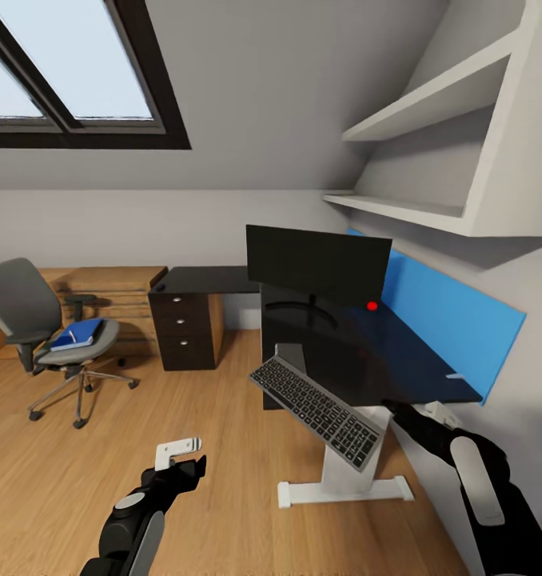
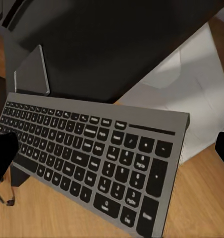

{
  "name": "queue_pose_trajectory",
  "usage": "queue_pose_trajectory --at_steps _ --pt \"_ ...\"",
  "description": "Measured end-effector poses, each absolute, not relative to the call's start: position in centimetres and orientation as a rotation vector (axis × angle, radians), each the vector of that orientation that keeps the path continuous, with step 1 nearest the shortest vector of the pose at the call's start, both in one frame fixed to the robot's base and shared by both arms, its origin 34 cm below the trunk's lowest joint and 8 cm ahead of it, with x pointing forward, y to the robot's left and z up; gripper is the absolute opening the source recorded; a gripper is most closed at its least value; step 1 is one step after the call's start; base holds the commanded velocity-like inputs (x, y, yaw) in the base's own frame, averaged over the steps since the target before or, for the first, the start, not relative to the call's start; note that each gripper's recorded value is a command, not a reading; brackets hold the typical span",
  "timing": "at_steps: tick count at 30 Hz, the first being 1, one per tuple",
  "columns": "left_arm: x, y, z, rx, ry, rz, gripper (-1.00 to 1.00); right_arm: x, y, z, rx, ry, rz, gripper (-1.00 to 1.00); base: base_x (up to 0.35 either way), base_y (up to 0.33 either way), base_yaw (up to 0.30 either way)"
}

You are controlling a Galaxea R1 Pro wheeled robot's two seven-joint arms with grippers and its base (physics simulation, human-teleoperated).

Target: In the bedroom, organize the workspace by keeping the computer under the desk, ensuring the monitor is on the desk, placing the keyboard on the desk next to the monitor, placing the mouse on the desk next to the keyboard, moving the folder from the swivel chair onto the desk next to the mouse, stacking the notebook on top of the folder with the pen on top of the notebook, and positioning the swivel chair next to the desk.

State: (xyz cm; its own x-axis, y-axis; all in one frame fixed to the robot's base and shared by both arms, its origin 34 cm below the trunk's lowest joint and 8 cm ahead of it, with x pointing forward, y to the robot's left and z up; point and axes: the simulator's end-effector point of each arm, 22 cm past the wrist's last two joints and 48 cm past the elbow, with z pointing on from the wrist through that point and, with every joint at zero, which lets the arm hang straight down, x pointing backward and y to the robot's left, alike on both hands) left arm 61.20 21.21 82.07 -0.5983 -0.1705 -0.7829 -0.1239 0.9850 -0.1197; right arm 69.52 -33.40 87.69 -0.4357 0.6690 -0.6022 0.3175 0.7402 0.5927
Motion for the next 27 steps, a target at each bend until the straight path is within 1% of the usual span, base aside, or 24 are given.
queue_pose_trajectory --at_steps 13,27 --pt "61.3 21.3 82.5 -0.208 2.208 -0.065 1.00 69.7 -34.2 87.3 0.771 2.016 0.506 1.00 -0.030 0.000 0.000" --pt "61.4 21.4 80.9 -0.215 2.202 -0.064 1.00 68.7 -37.7 82.9 0.884 1.908 0.723 1.00 -0.001 0.000 0.000"
